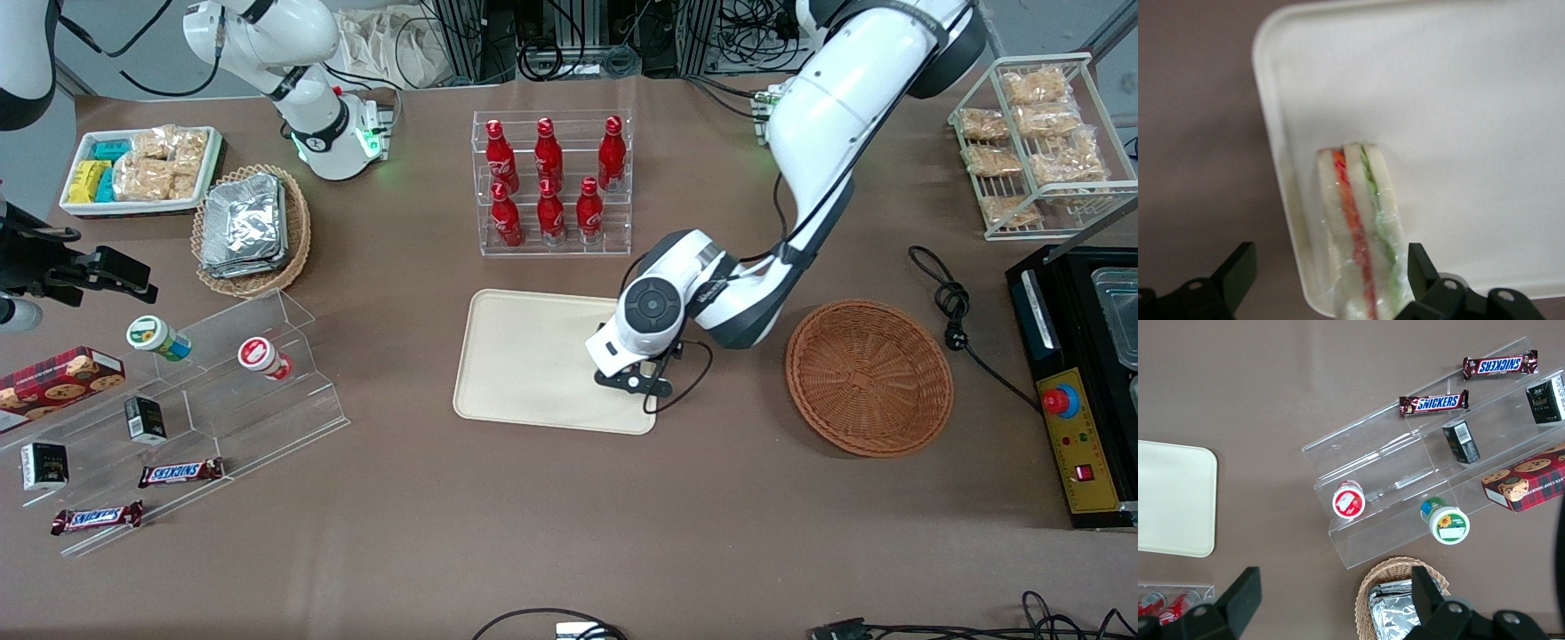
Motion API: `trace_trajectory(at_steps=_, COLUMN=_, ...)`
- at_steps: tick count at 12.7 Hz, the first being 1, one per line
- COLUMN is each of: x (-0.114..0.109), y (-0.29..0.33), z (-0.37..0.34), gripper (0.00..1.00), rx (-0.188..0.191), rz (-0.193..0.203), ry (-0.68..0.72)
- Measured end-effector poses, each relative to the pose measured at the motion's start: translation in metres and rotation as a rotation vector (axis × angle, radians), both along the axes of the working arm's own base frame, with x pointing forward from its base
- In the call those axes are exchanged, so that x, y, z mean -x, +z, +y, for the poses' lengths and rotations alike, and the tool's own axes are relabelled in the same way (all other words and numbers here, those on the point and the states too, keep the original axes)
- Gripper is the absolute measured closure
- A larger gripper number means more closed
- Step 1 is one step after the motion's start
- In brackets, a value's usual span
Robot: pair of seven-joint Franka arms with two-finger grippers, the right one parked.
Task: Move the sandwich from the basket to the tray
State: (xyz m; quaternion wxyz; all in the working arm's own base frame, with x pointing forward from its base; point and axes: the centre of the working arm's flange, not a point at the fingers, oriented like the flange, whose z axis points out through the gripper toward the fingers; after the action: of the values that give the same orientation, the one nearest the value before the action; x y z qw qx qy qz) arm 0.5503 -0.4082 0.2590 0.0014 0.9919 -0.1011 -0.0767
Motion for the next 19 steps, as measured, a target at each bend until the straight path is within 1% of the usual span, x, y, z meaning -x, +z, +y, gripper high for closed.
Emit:
trace_trajectory(at_steps=2, x=-0.017, y=0.052, z=0.027, gripper=0.00, rx=-0.018, rz=-0.031, ry=0.043)
trace_trajectory(at_steps=5, x=-0.032, y=0.137, z=0.084, gripper=0.00, rx=-0.050, rz=-0.042, ry=0.110)
trace_trajectory(at_steps=7, x=-0.033, y=0.186, z=0.125, gripper=0.00, rx=-0.091, rz=-0.042, ry=0.135)
trace_trajectory(at_steps=8, x=-0.032, y=0.211, z=0.145, gripper=0.00, rx=-0.107, rz=-0.051, ry=0.151)
trace_trajectory(at_steps=9, x=-0.030, y=0.235, z=0.169, gripper=0.00, rx=-0.118, rz=-0.059, ry=0.147)
trace_trajectory(at_steps=11, x=-0.025, y=0.273, z=0.219, gripper=0.00, rx=-0.135, rz=-0.052, ry=0.094)
trace_trajectory(at_steps=13, x=-0.021, y=0.302, z=0.264, gripper=0.00, rx=-0.132, rz=-0.052, ry=0.083)
trace_trajectory(at_steps=16, x=-0.010, y=0.331, z=0.309, gripper=0.00, rx=-0.069, rz=-0.030, ry=0.124)
trace_trajectory(at_steps=18, x=-0.008, y=0.330, z=0.319, gripper=0.00, rx=-0.049, rz=-0.010, ry=0.131)
trace_trajectory(at_steps=19, x=-0.008, y=0.328, z=0.319, gripper=0.00, rx=-0.047, rz=-0.003, ry=0.129)
